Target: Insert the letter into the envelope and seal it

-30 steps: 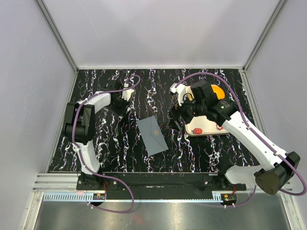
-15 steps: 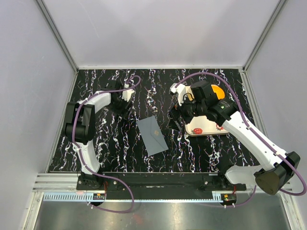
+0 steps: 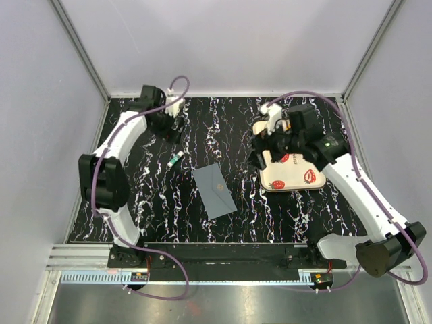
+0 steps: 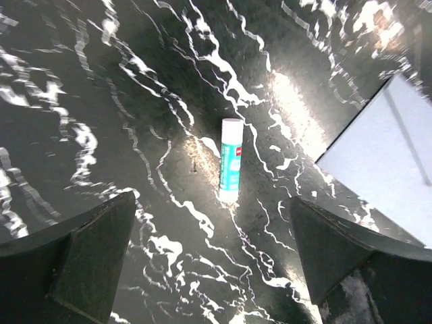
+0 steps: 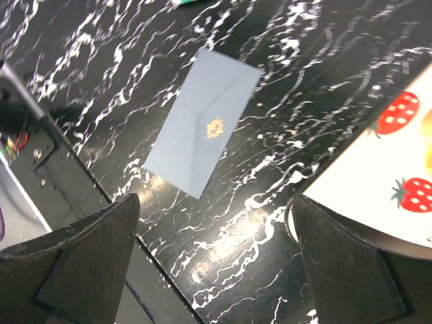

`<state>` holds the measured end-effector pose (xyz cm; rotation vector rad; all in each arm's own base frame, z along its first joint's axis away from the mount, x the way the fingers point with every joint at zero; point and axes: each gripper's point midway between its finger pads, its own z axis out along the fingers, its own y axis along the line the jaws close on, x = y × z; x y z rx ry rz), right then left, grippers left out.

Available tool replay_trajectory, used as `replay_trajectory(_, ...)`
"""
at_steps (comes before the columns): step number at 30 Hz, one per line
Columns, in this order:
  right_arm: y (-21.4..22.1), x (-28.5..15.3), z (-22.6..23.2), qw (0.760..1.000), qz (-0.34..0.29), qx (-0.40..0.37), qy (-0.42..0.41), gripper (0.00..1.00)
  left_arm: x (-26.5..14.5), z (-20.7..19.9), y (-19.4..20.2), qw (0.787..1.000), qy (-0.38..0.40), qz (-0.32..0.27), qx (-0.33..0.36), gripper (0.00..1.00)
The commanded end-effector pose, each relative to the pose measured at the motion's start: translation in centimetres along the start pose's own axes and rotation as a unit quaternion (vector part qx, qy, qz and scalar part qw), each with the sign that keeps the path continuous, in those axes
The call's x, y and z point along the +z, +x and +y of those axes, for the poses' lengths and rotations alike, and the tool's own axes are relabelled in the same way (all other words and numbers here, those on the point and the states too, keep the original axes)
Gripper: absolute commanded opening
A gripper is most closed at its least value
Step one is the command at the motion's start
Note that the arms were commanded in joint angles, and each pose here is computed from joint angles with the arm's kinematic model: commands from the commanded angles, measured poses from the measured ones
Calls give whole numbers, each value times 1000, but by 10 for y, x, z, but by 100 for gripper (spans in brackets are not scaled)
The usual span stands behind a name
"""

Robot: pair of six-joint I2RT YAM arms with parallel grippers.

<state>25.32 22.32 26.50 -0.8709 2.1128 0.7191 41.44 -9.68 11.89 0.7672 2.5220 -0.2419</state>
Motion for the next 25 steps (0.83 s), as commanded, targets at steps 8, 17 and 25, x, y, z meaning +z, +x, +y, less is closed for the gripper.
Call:
replay_trajectory(8, -9, -85, -96, 960, -112, 211, 148, 98, -169, -57, -28, 986, -18, -151, -61, 99)
replay_trajectory(17, 73, -78, -125, 937, -88, 256, 219, 98, -116, -93, 51, 991, -61, -96, -70, 99)
replay_trajectory(25, 79, -77, -120, 943, -89, 239, 215, 98, -117, -94, 55, 988, -71, -114, -72, 99)
